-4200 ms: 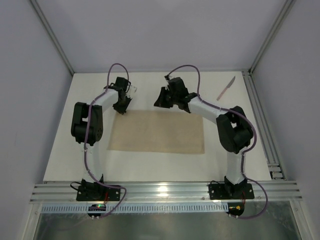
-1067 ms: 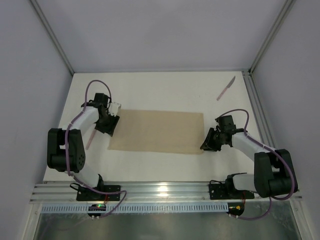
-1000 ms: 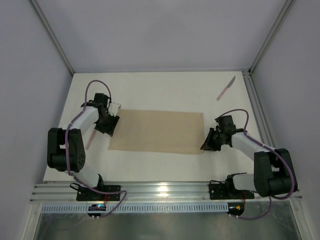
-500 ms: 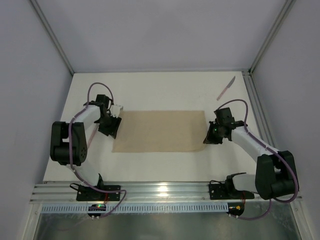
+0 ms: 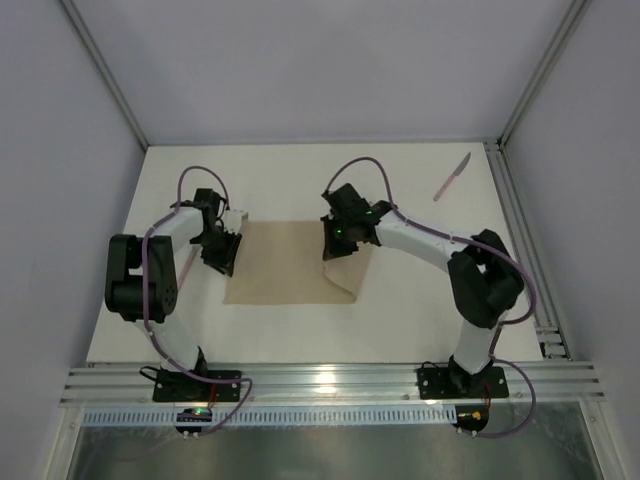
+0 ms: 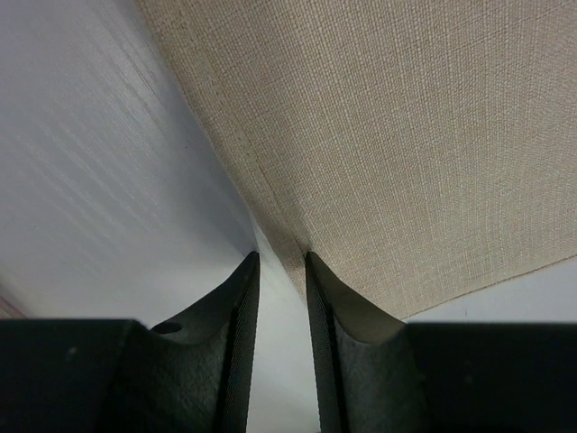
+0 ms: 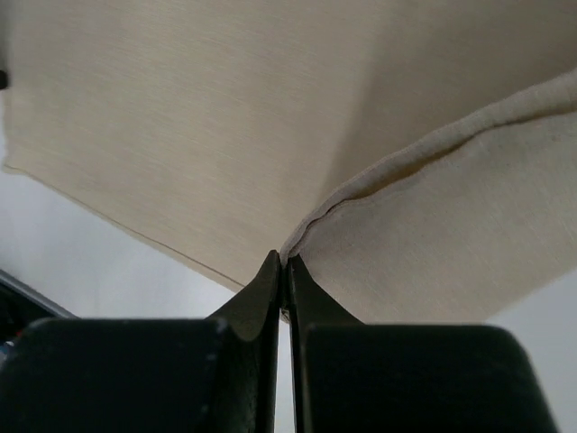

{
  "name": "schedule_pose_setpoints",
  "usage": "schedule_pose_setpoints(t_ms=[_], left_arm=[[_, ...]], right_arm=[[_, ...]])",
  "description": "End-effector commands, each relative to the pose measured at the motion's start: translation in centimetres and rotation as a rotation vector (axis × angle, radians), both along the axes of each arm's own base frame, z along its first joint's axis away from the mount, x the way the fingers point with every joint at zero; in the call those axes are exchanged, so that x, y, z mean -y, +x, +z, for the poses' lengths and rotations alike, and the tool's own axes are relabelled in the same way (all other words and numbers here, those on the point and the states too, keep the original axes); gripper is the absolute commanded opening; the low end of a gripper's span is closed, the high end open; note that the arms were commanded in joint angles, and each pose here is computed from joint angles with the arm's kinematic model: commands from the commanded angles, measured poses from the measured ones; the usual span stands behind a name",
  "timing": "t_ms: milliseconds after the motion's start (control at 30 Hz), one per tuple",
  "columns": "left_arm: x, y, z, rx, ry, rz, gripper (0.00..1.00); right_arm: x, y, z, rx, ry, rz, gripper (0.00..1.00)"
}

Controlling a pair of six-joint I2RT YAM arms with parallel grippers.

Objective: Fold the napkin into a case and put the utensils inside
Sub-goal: Fold the rectangle-folded napkin at the center of the board.

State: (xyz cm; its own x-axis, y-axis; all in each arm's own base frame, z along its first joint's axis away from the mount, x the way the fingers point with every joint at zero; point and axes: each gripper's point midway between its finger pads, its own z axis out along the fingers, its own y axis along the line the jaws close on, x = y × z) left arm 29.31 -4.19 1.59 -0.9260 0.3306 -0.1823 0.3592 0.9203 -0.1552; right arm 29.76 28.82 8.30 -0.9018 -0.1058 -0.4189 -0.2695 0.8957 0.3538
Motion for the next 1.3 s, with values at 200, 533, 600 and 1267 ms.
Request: schedule_pose_setpoints(t_ms=[200,533,600,1267], left_arm=[[0.8,0.3,-1.1,-0.001,-0.049,0.007,0.19],[1.2,0.3,-1.4,-0.009,-0.08,0.002,0.06],[1.3,0.3,-1.4,-0.012,-0.083,0.0,0.04],[0.7,1.1,-0.9,0.011,-0.073,0.014,0.02]], right_arm=[[-20.4,-1.4,2.8,-0.032,0.328,0.308,0.03],[-25.5,-2.6,2.7,-0.151,0.504,0.319,0.04],[-26.0,-3.0,2.8,-0.175,0.531,0.321,0.04],[-27.1,-5.3,0.5,-0.306,0.532,0.338,0.04]])
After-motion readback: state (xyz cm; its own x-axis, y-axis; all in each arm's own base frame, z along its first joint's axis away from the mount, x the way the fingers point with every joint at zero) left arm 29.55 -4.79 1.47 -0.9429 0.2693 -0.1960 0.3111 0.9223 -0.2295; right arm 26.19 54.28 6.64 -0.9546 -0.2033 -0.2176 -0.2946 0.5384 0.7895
